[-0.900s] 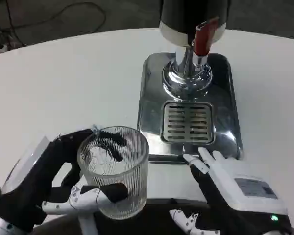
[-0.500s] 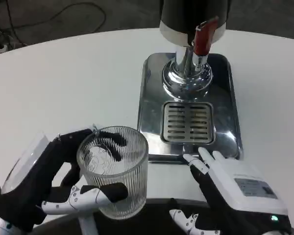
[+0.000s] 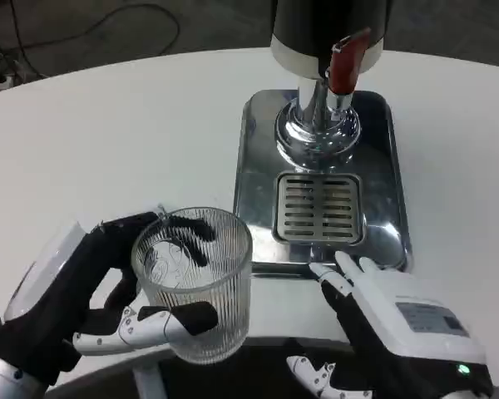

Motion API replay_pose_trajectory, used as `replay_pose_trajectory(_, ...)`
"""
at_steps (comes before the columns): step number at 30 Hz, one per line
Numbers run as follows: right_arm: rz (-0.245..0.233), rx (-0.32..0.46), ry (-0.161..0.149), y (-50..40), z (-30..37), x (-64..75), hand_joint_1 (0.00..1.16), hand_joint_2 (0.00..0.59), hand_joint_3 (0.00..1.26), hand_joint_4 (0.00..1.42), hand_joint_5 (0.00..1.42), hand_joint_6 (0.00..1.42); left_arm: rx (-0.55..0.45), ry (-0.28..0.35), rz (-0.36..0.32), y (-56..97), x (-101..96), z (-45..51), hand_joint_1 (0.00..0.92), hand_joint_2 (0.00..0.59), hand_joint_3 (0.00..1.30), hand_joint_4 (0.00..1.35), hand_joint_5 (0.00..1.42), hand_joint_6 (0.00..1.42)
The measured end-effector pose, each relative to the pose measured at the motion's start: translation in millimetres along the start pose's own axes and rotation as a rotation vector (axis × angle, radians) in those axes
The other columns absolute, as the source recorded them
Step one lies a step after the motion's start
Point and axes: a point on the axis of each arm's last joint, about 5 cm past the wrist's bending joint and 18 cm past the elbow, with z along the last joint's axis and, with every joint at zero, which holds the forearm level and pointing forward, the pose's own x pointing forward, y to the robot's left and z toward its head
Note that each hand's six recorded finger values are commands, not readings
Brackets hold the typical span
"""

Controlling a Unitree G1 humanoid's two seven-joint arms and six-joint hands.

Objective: Grasp the cup under the faucet to collect the drink, then remove the cup.

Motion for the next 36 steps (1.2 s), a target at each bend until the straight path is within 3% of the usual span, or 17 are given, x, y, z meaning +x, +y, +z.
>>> replay_pose_trajectory(8,-0.013,-0.002,-0.006,-2.0,0.7,0.6,0.44,0.414,0.13,0.00,0.00,0.00,0.020,-0.003,-0.014,0.4,13.9,-6.5,0.522,0.265,1.07,1.27,1.42,1.42)
replay_pose_trajectory(17,-0.033,0.006,0.011,-4.7,-1.8,-4.1,0.44,0.414,0.13,0.00,0.00,0.00,0.076,-0.016,-0.051,4.4,40.0,-18.2,0.522,0.265,1.07,1.27,1.42,1.42)
replay_pose_trajectory(27,-0.090,0.006,0.037,-8.6,-6.5,-6.1,0.44,0.414,0.12,0.00,0.00,0.00,0.114,-0.019,-0.077,3.5,65.3,-27.5,0.522,0.265,1.07,1.27,1.42,1.42)
replay_pose_trajectory(36,-0.145,0.013,0.046,-15.7,-9.8,-13.2,0.44,0.414,0.12,0.00,0.00,0.00,0.153,0.003,-0.081,-4.7,103.8,-37.2,0.518,0.262,1.07,1.26,1.42,1.42)
